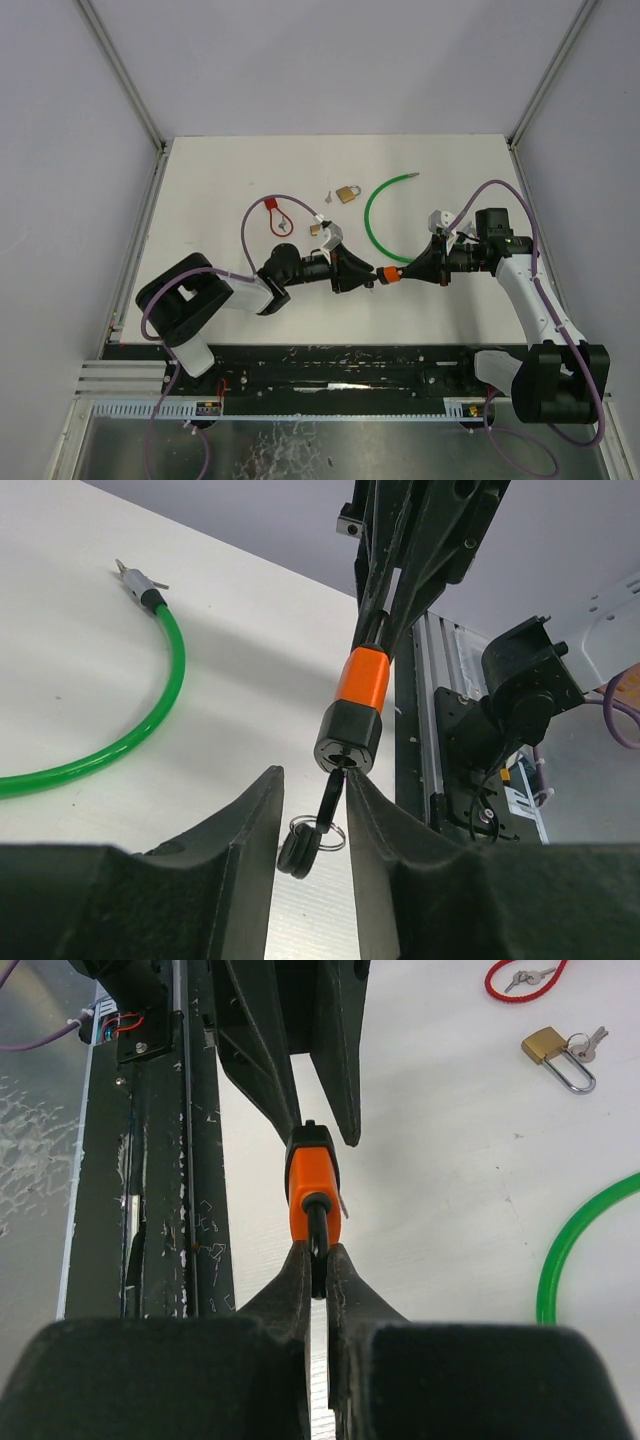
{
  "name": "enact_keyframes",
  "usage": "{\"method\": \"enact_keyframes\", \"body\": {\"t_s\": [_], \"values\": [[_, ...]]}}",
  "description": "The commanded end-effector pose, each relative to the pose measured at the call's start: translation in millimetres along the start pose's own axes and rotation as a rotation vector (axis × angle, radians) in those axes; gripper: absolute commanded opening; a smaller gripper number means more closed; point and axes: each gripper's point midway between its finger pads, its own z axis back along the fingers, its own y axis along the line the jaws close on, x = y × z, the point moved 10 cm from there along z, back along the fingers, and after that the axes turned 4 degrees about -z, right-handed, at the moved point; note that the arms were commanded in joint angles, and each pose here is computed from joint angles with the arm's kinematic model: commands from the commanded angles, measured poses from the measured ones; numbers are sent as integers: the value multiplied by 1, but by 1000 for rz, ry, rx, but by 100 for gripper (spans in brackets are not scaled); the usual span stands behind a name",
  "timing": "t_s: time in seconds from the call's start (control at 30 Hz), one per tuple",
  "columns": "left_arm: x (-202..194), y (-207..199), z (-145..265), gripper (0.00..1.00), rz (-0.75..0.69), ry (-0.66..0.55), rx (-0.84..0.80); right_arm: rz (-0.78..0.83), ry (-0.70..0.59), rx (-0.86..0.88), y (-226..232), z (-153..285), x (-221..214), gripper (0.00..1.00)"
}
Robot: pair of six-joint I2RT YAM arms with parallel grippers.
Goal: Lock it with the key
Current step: Lock the lock.
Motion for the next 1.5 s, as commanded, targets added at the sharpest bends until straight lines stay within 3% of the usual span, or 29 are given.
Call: {"method": "enact_keyframes", "body": {"t_s": [0.0,0.27,0.33,0.4,0.43,0.57,0.93,1.07,1.17,1.47], "values": [[5,1,-3,33,-11,3,-37,35,-68,41,3,0,13,0],[3,2,-7,33,-1,34,-63,33,-68,42,3,0,12,0],[2,1,-7,24,-2,39,-75,32,-68,43,3,0,12,0],[2,1,-8,5,-10,48,-106,33,-67,42,3,0,12,0],[2,1,-9,1,-14,49,-112,34,-67,42,3,0,12,0],[3,-3,-6,0,-50,34,-138,98,-43,38,4,2,14,0],[4,-4,-5,0,76,104,-338,594,109,-12,9,19,33,0],[9,1,1,0,113,76,-360,627,136,-108,7,25,44,0],[9,-2,6,0,43,26,-332,552,132,-132,7,28,51,0],[5,-31,19,0,-445,-104,-4,332,89,-49,12,31,53,0]]}}
